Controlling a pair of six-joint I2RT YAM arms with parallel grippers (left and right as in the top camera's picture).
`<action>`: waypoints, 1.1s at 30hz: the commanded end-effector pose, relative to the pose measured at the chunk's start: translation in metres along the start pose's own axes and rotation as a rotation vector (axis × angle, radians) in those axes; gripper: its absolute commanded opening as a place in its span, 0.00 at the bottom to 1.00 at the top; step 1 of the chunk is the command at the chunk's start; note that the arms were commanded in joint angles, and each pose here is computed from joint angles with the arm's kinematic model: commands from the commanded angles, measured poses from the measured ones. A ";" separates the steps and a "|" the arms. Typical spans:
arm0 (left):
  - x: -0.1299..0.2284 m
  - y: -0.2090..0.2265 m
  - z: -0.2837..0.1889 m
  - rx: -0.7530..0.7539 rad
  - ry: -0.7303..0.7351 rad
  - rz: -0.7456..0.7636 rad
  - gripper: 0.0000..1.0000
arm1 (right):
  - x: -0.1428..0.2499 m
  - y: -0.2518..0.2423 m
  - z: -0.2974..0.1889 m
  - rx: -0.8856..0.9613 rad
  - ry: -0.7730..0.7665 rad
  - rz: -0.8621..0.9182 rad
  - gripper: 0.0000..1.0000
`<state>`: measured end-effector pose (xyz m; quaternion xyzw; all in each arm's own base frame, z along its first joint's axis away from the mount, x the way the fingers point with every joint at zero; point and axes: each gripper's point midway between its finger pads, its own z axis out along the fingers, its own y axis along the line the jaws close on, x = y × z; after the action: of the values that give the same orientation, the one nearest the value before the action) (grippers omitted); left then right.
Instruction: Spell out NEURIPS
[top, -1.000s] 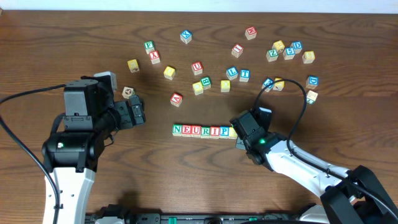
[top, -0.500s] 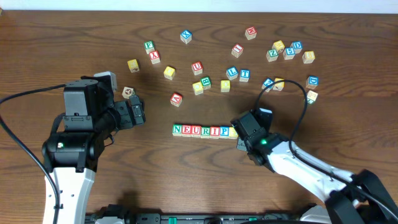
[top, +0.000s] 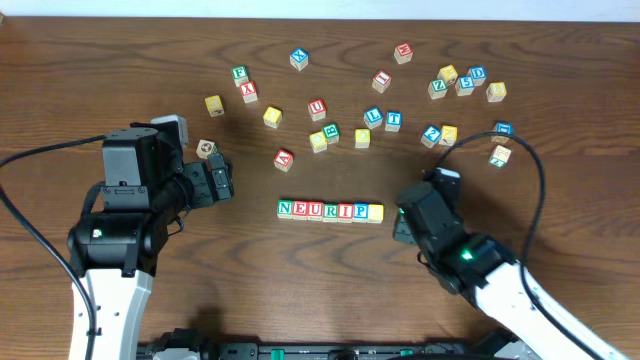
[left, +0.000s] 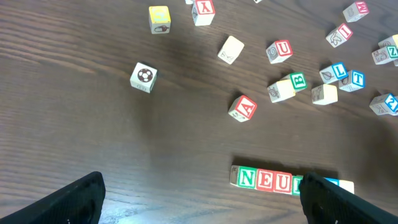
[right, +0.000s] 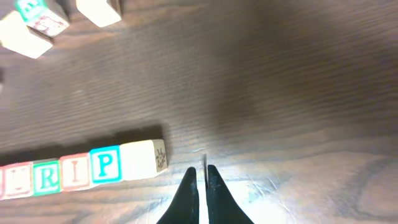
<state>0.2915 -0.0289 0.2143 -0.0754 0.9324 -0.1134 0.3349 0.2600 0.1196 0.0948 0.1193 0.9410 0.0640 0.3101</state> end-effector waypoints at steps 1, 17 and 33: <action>-0.009 -0.003 -0.006 0.014 -0.023 0.009 0.98 | -0.005 -0.005 -0.012 -0.005 -0.029 0.001 0.01; -0.009 -0.003 -0.006 0.014 -0.023 0.009 0.98 | -0.020 -0.010 -0.055 -0.095 -0.122 0.044 0.01; -0.009 -0.003 -0.006 0.014 -0.023 0.009 0.98 | -0.022 -0.023 -0.063 -0.051 -0.156 -0.073 0.99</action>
<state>0.2915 -0.0289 0.2143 -0.0754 0.9324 -0.1134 0.3349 0.2329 0.0964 0.1517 0.0832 0.9188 0.0879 0.3757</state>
